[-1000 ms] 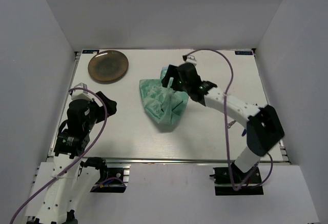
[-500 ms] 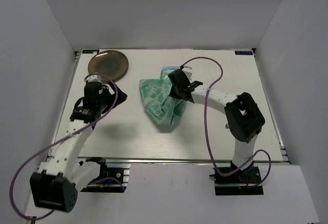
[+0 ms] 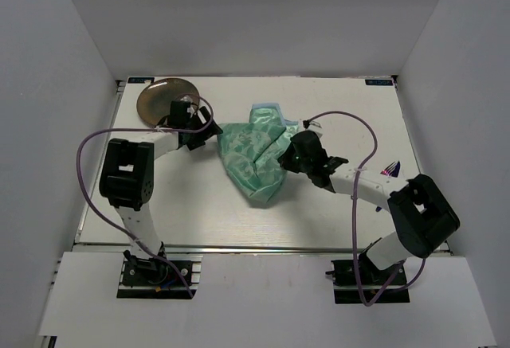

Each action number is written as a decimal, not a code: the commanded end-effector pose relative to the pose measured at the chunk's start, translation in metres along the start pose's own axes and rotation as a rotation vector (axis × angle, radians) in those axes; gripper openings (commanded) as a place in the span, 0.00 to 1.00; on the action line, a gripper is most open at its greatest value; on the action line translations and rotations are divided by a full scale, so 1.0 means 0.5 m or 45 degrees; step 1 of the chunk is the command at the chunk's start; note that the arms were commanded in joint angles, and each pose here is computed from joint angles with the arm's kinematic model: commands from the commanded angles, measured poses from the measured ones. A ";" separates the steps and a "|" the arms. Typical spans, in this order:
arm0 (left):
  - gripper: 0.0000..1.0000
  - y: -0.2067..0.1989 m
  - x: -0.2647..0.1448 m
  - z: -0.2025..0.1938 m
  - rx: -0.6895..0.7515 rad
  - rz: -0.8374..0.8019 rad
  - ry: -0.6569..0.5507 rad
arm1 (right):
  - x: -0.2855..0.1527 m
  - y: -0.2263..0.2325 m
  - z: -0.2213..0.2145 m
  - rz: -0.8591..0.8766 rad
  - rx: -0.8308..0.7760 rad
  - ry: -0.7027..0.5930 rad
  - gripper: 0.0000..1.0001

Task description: Set the dinner table for one person

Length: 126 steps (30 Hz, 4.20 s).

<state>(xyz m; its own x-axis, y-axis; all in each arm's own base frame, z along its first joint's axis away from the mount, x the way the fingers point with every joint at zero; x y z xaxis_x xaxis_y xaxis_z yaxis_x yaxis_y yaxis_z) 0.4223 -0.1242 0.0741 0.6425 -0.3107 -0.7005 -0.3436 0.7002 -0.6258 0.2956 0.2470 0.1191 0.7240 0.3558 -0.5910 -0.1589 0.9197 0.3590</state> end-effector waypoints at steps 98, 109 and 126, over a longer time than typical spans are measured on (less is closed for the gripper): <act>0.98 0.009 -0.313 0.004 -0.185 0.003 -0.251 | -0.111 -0.325 0.161 -0.194 0.116 0.062 0.89; 0.98 -0.018 -0.196 0.113 -0.295 0.281 -0.170 | 0.036 -0.363 0.110 -0.342 0.042 0.406 0.89; 0.98 -0.041 -0.244 0.161 -0.229 0.307 -0.273 | 0.168 -0.417 0.138 -0.446 0.061 0.515 0.89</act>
<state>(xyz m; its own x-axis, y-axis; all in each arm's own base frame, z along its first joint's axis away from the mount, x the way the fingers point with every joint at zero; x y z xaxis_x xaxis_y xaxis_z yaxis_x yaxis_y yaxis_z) 0.4029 -0.0550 0.1753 0.6116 -0.0235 -0.7908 -0.6325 0.5860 -0.5066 0.4376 0.0813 0.0632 0.4694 0.1072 -0.8765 0.0498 0.9878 0.1475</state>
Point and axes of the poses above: each gripper's point midway between its finger pads, its own x axis out along the fingers, its own y axis along the line the jaws close on, z = x × y, the point moved 4 cm from there along -x, back along the fingers, and after that the axes turned 12 degrees about -x, right-handed, at the moved point
